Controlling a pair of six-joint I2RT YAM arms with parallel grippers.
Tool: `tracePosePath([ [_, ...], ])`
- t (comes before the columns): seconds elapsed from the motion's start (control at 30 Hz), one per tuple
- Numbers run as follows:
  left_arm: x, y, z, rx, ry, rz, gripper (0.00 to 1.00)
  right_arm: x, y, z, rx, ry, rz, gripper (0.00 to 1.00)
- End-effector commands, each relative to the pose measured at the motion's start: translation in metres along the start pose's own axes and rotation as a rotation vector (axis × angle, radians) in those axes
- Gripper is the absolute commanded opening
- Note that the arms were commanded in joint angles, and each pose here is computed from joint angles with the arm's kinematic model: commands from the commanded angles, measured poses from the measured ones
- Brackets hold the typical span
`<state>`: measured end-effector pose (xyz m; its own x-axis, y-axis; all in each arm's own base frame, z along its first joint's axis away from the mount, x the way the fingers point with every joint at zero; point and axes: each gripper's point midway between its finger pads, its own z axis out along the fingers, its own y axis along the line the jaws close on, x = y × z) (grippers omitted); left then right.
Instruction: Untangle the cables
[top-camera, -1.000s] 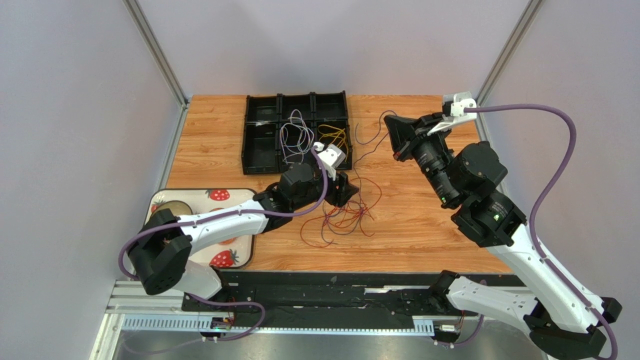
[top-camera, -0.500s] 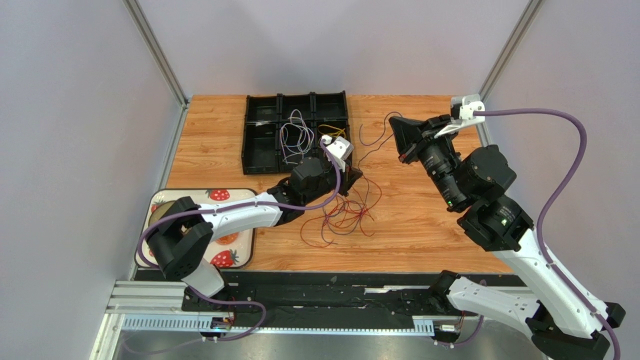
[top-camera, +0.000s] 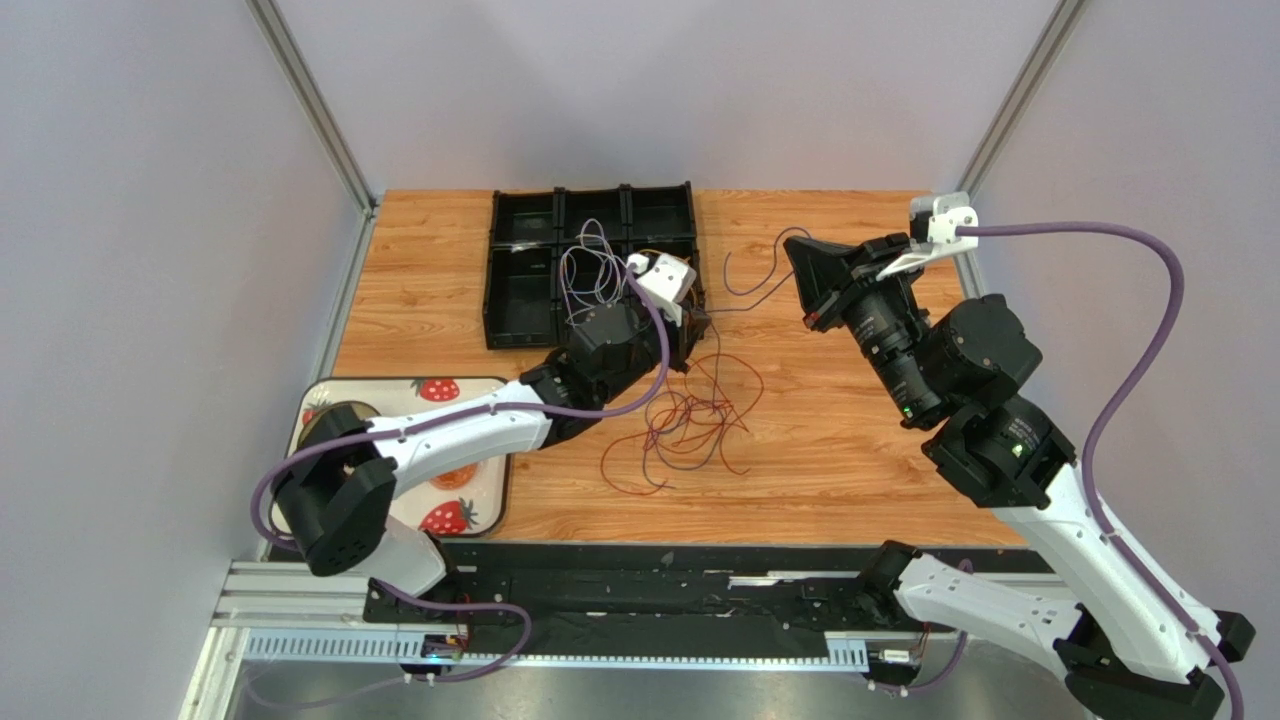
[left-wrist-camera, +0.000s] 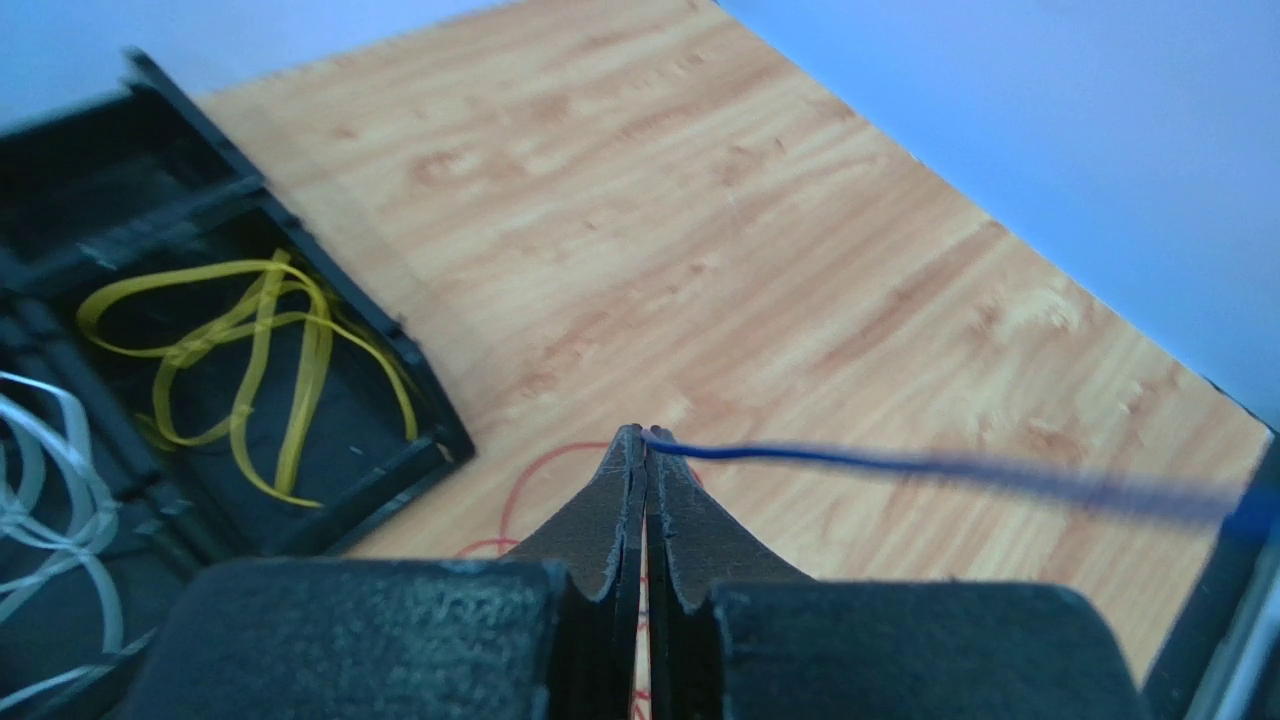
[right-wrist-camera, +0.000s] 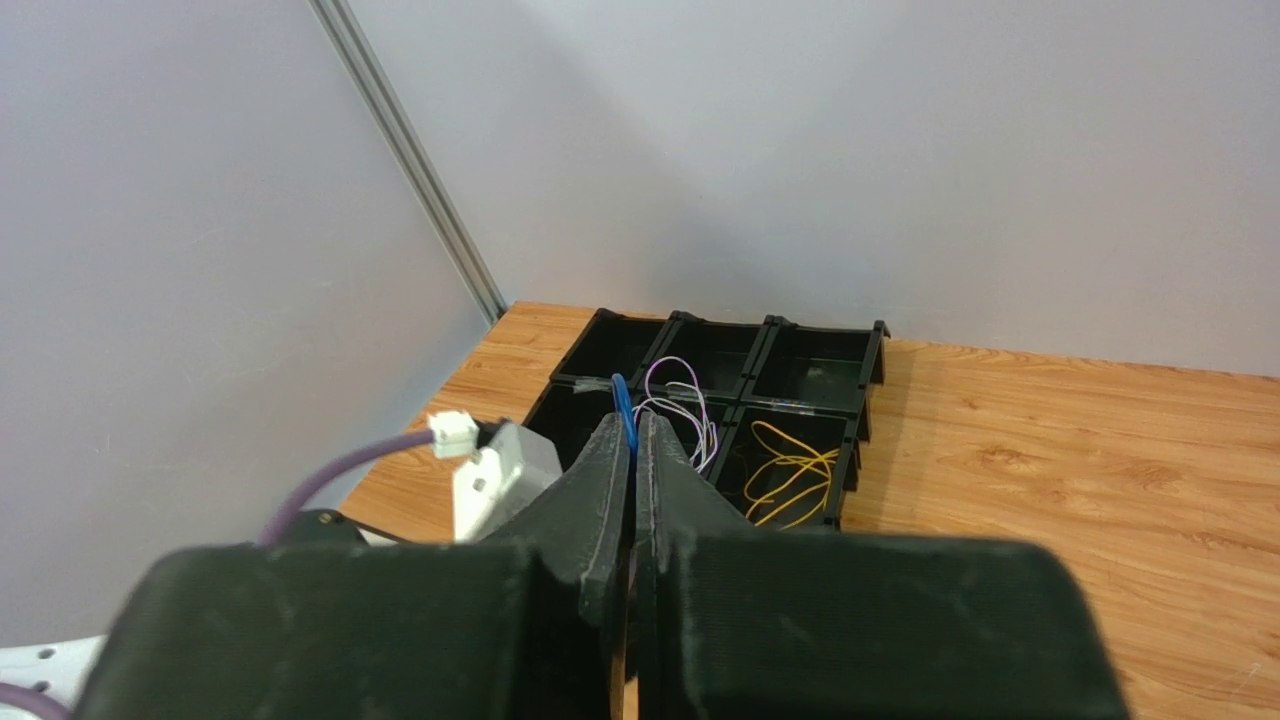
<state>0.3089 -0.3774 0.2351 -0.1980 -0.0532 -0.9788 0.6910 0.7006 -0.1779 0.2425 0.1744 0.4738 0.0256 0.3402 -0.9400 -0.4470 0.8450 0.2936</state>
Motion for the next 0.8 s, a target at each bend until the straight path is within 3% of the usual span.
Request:
tracePosePath([
  [0.0, -0.121, 0.008, -0.030, -0.097, -0.237, 0.126, 0.00, -0.015, 0.002, -0.004, -0.003, -0.037, 0.035, 0.00],
  [0.3, -0.241, -0.007, -0.096, -0.076, -0.475, 0.300, 0.00, 0.005, 0.003, 0.000, -0.002, 0.006, 0.070, 0.00],
  [0.5, -0.299, -0.041, -0.136, 0.068, -0.635, 0.329, 0.00, 0.022, 0.003, 0.006, 0.007, 0.041, 0.085, 0.00],
  [0.63, -0.289, -0.043, -0.135, 0.085, -0.583, 0.312, 0.00, 0.031, 0.005, 0.011, 0.003, 0.069, 0.090, 0.00],
  [0.77, -0.253, -0.037, -0.122, 0.080, -0.496, 0.276, 0.00, 0.046, 0.008, 0.014, -0.008, 0.103, 0.100, 0.00],
])
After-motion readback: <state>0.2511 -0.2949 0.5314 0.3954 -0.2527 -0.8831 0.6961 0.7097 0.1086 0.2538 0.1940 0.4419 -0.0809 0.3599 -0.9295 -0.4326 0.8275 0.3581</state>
